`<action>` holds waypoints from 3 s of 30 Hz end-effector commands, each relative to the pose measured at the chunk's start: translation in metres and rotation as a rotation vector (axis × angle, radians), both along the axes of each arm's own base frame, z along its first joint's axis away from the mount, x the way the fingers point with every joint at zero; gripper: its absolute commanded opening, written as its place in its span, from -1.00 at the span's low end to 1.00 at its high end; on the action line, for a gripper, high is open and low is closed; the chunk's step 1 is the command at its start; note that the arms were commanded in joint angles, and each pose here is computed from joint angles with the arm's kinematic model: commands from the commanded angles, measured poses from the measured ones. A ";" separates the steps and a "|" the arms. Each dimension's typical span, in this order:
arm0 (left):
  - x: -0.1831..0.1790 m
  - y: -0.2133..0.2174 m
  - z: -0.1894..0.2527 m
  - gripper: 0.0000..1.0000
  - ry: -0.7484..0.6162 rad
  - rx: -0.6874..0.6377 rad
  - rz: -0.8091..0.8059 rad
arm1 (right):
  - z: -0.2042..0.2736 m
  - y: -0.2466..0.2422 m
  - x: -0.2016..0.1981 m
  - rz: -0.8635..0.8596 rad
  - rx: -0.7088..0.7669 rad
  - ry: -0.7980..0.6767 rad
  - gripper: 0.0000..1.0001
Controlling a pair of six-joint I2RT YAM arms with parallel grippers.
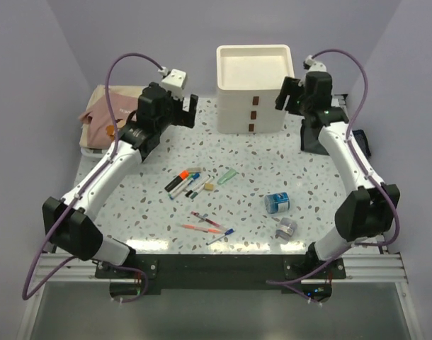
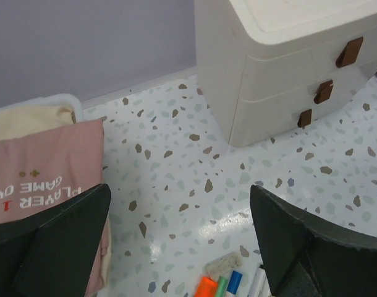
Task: Sort the stationery into containers
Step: Open the drawer in the storage box.
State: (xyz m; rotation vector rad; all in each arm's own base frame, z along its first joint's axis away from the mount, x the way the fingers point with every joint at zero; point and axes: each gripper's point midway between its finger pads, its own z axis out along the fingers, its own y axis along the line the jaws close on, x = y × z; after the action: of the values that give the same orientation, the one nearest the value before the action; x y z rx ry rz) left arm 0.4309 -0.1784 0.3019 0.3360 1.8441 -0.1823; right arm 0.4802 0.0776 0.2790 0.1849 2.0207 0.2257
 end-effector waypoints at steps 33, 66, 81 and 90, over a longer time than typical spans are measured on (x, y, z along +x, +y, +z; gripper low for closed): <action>-0.084 0.143 -0.053 1.00 -0.175 -0.004 0.369 | -0.137 0.127 0.055 -0.112 -0.281 -0.079 0.01; -0.078 0.134 -0.077 1.00 -0.169 -0.022 0.322 | -0.187 0.094 0.070 -0.075 -0.246 0.050 0.09; -0.086 0.134 -0.080 1.00 -0.252 -0.071 0.299 | -0.175 0.111 0.062 -0.012 -0.284 -0.040 0.36; -0.086 0.136 -0.089 1.00 -0.239 -0.061 0.305 | -0.180 0.118 0.088 -0.032 -0.302 -0.069 0.30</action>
State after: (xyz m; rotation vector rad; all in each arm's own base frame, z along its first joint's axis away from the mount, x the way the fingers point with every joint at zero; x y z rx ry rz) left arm 0.3396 -0.0448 0.1929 0.0543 1.7117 0.0200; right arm 0.5473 0.1888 0.0761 -0.0077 2.0439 -0.0970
